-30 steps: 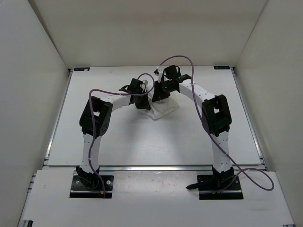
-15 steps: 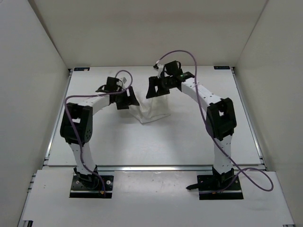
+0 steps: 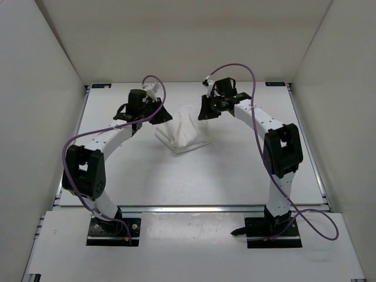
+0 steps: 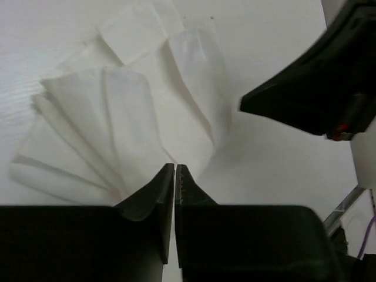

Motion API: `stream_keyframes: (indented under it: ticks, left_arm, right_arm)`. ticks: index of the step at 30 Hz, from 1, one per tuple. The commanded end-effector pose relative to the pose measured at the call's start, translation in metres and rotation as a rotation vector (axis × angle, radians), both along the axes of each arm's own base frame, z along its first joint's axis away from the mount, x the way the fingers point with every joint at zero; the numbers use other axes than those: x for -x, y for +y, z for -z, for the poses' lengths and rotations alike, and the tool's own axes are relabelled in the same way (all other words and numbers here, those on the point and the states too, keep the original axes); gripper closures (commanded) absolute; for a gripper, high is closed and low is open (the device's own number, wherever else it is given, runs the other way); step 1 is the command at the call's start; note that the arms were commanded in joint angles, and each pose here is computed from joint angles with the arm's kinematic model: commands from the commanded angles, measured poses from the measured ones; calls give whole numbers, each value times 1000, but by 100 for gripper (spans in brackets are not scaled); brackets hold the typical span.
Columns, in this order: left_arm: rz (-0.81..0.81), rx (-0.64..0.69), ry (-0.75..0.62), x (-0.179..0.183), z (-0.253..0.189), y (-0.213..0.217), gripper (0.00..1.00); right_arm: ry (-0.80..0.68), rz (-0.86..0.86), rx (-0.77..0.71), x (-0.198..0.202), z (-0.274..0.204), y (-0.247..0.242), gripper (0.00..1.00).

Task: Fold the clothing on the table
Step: Fold the skirt

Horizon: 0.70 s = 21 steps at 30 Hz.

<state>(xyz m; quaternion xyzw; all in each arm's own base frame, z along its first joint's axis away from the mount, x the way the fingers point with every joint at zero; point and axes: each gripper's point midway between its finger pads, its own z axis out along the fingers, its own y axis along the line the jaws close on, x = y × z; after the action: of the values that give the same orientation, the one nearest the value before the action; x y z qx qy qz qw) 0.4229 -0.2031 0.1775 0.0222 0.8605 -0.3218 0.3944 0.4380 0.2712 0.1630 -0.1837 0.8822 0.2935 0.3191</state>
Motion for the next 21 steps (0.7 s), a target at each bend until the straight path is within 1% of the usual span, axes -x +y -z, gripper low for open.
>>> stream_keyframes:
  ticks: [1,2,3,4,5,6,8,9,10,12,13,14,15,18,19,21]
  left_arm:
    - [65,42,-13,6,13,-37,86]
    - [84,66,-11,8,12,-47,92]
    - [97,83,-4,6,17,-56,94]
    - [102,84,21,5,29,-62,95]
    - [104,96,18,4,29,-68,97]
    - [100,96,39,3,38,-70,98]
    - [51,37,41,-5,53,-67,100]
    - [10,-26,47,-9,63,-58,100]
    - [1,-89,78,-5,77,-52,100]
    - [-79,-210,77,-13,89,-33,100]
    - [-101,-251,83,-15,94,-22,100]
    - [-111,-263,88,-13,95,-17,100]
    - [-146,-270,97,-15,99,-1,100]
    - [-154,-206,123,-11,100,14,100]
    - [-149,-162,128,-12,96,15,98]
    - [-114,-124,125,-9,89,15,94]
  right_arm:
    - [34,-26,-12,-2,21,9,100]
    - [40,-49,-16,-3,29,16,100]
    - [44,-51,-15,-6,33,19,99]
    - [58,-55,-6,-9,44,22,100]
    - [52,-60,-14,-12,41,25,100]
    - [69,-63,-4,-15,51,28,100]
    - [100,-54,10,-17,63,31,100]
    - [104,-47,18,-21,67,30,100]
    - [124,-47,19,-21,76,31,100]
    - [138,-31,19,-22,81,26,100]
    - [146,-24,18,-22,84,24,100]
    - [151,-23,22,-21,89,22,100]
    - [154,-8,22,-25,90,16,100]
    - [159,6,21,-30,91,8,100]
    - [167,24,9,-33,87,2,100]
    - [168,43,-7,-37,74,-4,100]
